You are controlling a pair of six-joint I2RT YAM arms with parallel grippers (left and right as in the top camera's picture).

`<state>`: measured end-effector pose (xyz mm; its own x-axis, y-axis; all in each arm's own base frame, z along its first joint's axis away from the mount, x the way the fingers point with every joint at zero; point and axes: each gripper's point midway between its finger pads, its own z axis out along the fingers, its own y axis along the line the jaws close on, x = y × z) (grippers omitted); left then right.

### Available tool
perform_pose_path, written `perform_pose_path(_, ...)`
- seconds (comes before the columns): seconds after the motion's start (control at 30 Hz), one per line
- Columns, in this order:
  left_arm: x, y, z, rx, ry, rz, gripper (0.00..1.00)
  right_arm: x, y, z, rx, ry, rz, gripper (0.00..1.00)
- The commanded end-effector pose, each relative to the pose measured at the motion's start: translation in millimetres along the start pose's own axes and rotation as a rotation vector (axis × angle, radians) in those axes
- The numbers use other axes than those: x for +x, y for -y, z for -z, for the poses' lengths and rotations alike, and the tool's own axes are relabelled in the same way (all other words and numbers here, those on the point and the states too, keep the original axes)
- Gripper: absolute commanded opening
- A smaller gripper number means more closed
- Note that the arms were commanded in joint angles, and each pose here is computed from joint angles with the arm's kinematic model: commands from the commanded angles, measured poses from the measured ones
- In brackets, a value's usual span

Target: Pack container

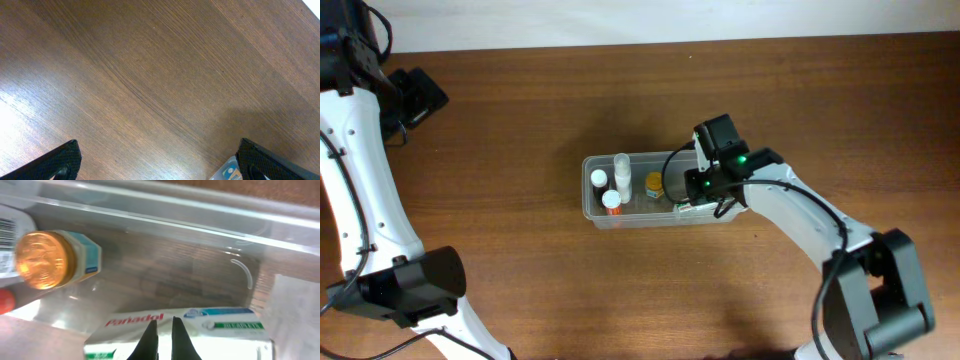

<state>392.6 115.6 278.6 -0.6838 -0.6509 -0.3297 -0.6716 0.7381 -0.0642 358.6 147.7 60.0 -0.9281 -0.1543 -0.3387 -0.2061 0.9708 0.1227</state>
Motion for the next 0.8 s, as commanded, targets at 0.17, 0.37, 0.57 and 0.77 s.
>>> perform_pose_path(0.17,-1,0,6,0.010,0.016,-0.012,1.00,5,1,36,0.012,0.027,0.000,0.04)
perform_pose_path(0.37,-1,0,6,0.010,0.016,-0.012,1.00,20,7,36,0.043,-0.033,-0.004,0.04)
perform_pose_path(0.57,-1,0,6,0.010,0.016,-0.012,1.00,24,9,31,0.047,-0.057,-0.008,0.04)
perform_pose_path(0.77,-1,0,6,0.010,0.016,-0.012,1.00,28,10,17,0.053,-0.091,-0.009,0.04)
